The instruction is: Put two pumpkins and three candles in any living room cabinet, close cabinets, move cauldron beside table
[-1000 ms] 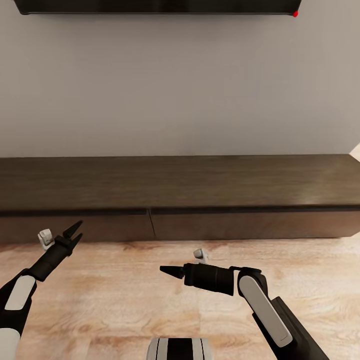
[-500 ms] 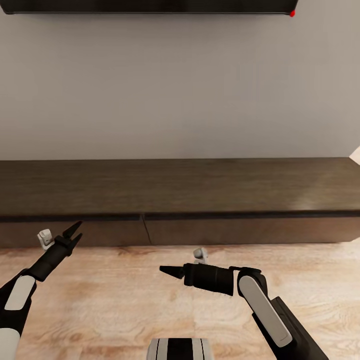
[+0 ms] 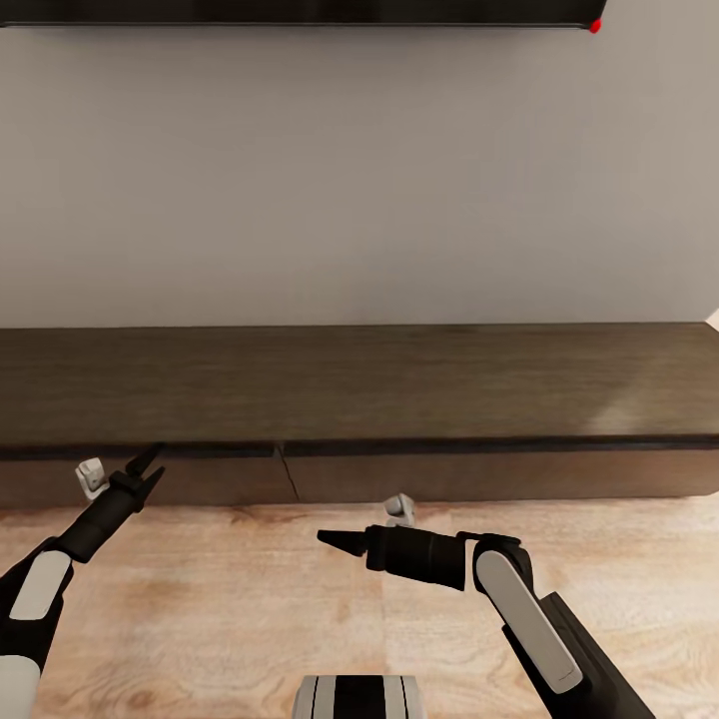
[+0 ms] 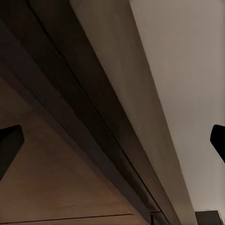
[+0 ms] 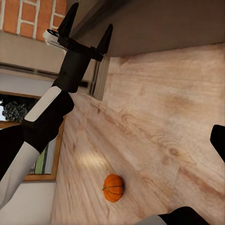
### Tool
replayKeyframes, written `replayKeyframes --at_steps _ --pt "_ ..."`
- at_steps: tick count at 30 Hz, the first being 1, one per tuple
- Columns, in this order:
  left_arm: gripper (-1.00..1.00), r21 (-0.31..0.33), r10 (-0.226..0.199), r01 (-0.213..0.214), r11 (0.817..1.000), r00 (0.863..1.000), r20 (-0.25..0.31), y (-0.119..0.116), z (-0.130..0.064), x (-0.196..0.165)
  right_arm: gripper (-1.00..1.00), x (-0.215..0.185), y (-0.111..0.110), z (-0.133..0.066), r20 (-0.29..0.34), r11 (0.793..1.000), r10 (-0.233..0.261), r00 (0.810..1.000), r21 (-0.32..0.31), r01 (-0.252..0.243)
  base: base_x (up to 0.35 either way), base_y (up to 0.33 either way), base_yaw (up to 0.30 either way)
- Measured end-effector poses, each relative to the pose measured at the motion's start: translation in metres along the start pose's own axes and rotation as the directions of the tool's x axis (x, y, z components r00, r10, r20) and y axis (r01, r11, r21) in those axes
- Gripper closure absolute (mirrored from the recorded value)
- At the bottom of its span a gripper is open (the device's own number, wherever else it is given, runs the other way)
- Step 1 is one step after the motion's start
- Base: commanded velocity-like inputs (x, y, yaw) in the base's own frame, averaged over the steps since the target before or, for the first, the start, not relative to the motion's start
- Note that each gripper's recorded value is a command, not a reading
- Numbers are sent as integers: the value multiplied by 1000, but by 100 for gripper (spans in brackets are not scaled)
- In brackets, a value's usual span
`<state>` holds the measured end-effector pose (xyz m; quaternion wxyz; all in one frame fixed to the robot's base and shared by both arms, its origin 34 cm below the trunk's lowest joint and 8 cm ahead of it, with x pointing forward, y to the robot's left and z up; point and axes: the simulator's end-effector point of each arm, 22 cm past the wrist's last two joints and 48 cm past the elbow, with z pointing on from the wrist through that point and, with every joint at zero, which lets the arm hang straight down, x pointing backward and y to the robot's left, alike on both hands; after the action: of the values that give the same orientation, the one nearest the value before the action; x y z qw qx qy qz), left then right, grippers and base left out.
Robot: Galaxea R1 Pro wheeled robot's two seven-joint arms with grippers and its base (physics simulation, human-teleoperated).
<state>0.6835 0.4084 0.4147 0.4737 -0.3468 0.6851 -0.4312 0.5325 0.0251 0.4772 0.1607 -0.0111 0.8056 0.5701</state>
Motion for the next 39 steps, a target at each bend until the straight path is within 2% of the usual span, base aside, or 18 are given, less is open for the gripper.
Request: replayKeyframes --at_steps 29,39 --pt "-100 1 -1 1 1000 1000 1 0 0 0 -100 -1 0 0 4 1000 -1 1000 0 1 2 0 0" --pt "-100 -17 -7 7 1000 1000 -7 12 0 5 -100 2 -9 2 -3 1000 17 1000 4 -17 0 0 0"
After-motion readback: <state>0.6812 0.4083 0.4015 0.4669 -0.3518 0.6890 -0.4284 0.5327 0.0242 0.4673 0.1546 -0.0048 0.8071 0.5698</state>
